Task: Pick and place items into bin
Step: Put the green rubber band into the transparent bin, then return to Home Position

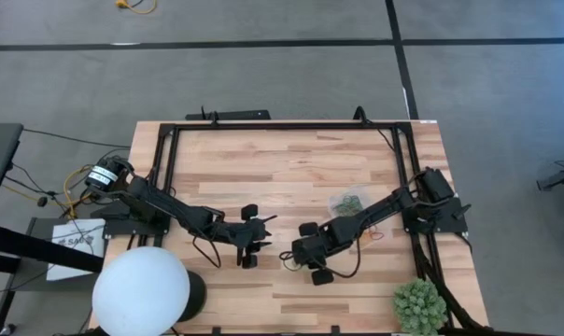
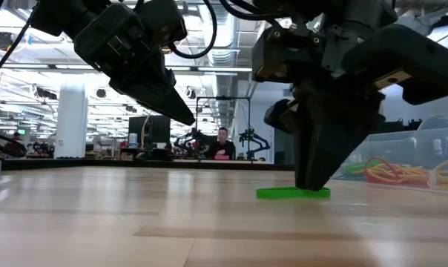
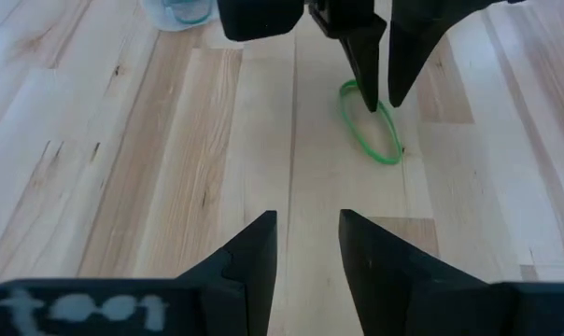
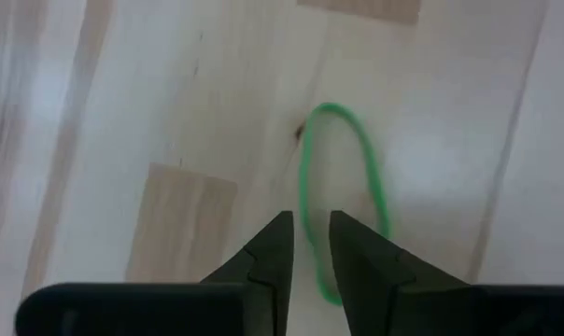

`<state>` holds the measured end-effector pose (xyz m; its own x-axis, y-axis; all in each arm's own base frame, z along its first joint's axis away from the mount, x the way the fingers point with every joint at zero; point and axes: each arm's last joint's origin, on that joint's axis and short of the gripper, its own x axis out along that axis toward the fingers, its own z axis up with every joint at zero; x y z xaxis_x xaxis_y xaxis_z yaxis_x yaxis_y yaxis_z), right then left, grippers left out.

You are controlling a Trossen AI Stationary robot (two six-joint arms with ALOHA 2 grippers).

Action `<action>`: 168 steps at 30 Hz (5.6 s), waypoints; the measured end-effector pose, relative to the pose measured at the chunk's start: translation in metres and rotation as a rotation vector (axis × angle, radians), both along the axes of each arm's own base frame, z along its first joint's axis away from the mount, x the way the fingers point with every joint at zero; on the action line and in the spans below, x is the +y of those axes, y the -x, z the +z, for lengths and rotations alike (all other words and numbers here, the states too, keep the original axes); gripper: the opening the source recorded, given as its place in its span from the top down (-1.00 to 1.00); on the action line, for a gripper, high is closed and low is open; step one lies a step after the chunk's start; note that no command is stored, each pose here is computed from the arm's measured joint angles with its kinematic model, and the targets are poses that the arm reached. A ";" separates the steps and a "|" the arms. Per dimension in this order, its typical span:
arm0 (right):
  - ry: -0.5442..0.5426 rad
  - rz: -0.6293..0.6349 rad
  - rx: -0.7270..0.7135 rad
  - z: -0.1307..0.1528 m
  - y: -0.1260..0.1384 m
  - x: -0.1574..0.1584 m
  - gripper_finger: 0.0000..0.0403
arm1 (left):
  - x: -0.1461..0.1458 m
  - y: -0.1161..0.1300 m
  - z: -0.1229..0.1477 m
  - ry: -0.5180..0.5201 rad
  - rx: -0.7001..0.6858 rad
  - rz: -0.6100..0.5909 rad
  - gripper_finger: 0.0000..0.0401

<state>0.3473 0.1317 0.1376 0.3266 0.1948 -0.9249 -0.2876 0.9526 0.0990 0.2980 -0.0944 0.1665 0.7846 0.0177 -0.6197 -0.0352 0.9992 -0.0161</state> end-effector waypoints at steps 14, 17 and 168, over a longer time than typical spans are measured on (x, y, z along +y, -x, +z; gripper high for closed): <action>0.123 0.001 -0.052 0.001 -0.001 -0.004 0.66 | 0.000 0.000 0.000 0.000 0.000 0.000 0.47; 0.117 -0.012 -0.047 0.001 -0.001 -0.004 0.66 | 0.000 0.000 0.000 0.000 0.000 0.000 0.47; -0.355 -0.191 -1.348 0.106 0.279 -0.108 0.65 | 0.071 0.239 0.102 0.365 -1.089 -0.525 0.47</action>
<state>0.0687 0.0242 0.2433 0.9581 0.2009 0.2040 -0.2236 0.9700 0.0949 0.0585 -0.0231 0.2680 0.7512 -0.4855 0.4471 0.5684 0.8202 -0.0643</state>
